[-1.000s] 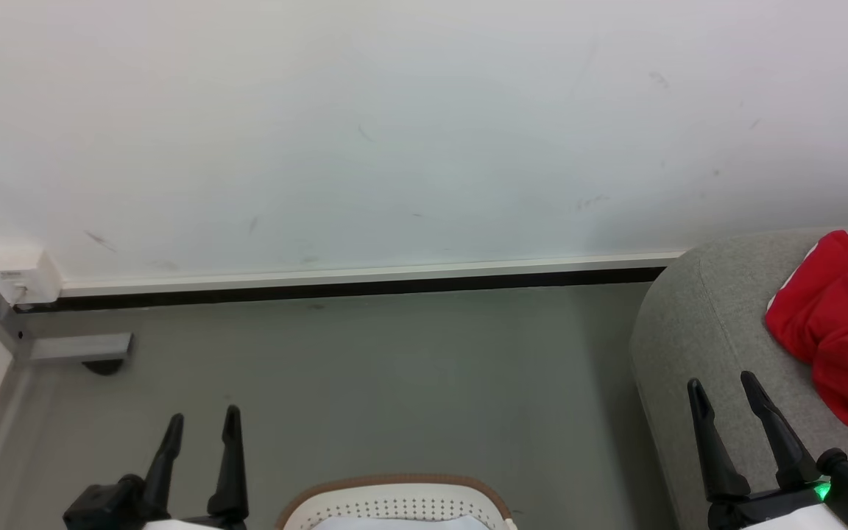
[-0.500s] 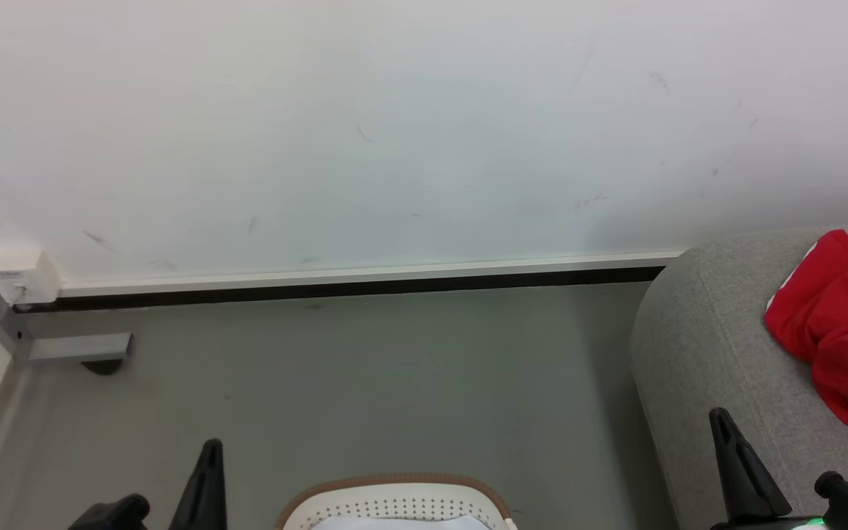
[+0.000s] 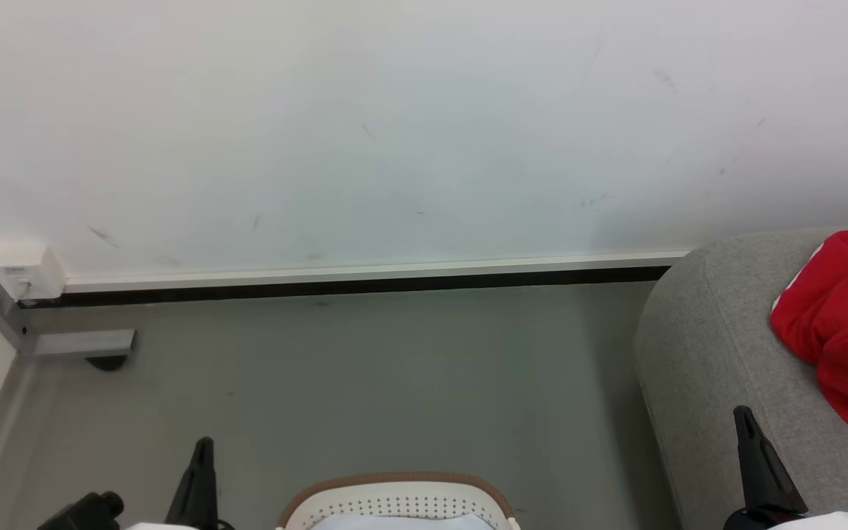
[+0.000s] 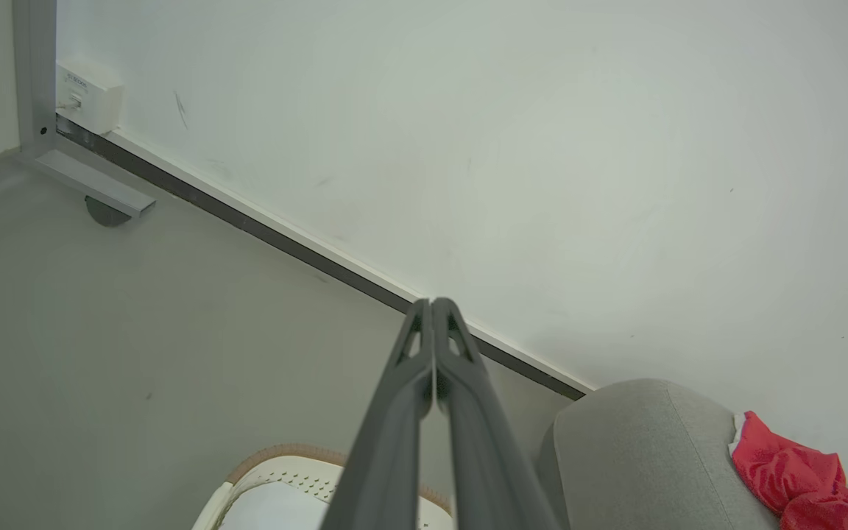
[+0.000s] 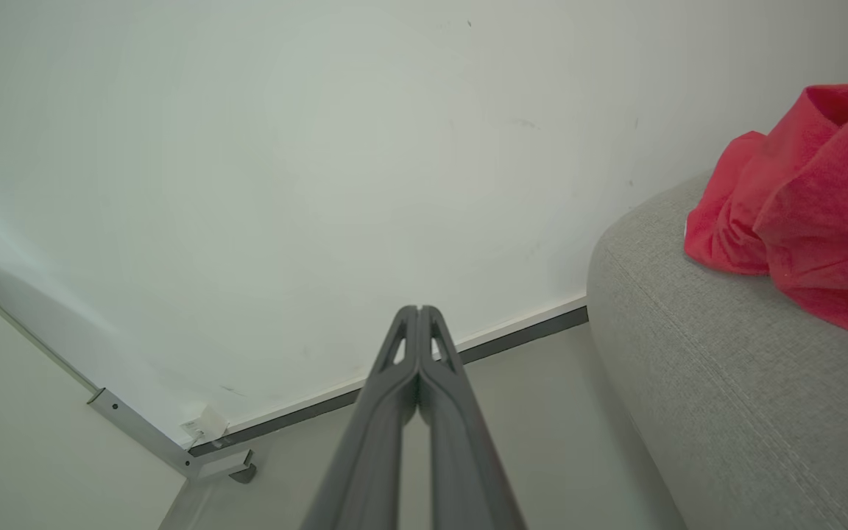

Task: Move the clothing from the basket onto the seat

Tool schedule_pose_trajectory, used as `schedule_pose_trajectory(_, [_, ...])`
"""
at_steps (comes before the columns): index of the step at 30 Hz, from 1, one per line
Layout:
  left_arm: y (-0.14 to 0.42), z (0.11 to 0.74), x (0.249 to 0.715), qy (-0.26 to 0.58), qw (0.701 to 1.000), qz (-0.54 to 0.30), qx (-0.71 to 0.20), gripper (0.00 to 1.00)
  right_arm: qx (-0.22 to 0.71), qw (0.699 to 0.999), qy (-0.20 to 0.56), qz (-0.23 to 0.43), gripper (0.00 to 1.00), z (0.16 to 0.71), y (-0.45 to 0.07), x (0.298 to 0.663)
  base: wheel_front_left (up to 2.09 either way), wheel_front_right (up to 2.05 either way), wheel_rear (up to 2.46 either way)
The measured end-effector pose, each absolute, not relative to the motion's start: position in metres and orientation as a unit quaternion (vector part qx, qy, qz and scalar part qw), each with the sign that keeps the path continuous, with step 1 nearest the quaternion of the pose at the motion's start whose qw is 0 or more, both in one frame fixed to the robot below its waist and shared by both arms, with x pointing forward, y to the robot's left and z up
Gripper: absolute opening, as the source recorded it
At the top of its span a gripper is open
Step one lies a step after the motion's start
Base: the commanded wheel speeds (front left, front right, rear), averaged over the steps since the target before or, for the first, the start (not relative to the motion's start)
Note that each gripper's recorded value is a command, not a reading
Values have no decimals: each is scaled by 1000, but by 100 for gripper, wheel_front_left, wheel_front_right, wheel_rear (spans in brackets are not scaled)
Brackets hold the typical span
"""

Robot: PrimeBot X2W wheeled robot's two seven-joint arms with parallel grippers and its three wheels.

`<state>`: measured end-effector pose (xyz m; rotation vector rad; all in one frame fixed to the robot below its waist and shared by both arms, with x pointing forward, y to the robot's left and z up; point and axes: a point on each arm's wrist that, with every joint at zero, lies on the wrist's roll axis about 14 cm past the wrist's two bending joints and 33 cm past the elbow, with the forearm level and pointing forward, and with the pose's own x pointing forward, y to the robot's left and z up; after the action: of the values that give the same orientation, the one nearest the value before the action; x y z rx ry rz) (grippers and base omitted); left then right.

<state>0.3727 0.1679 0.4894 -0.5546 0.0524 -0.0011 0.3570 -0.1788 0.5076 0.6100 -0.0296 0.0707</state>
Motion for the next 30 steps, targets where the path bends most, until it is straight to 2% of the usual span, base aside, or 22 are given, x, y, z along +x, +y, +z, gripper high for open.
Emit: schedule_pose_trajectory(30, [179,487,380,43,890,17,-454,0,467,884,2,3,0,504,-193,369,0,0,0])
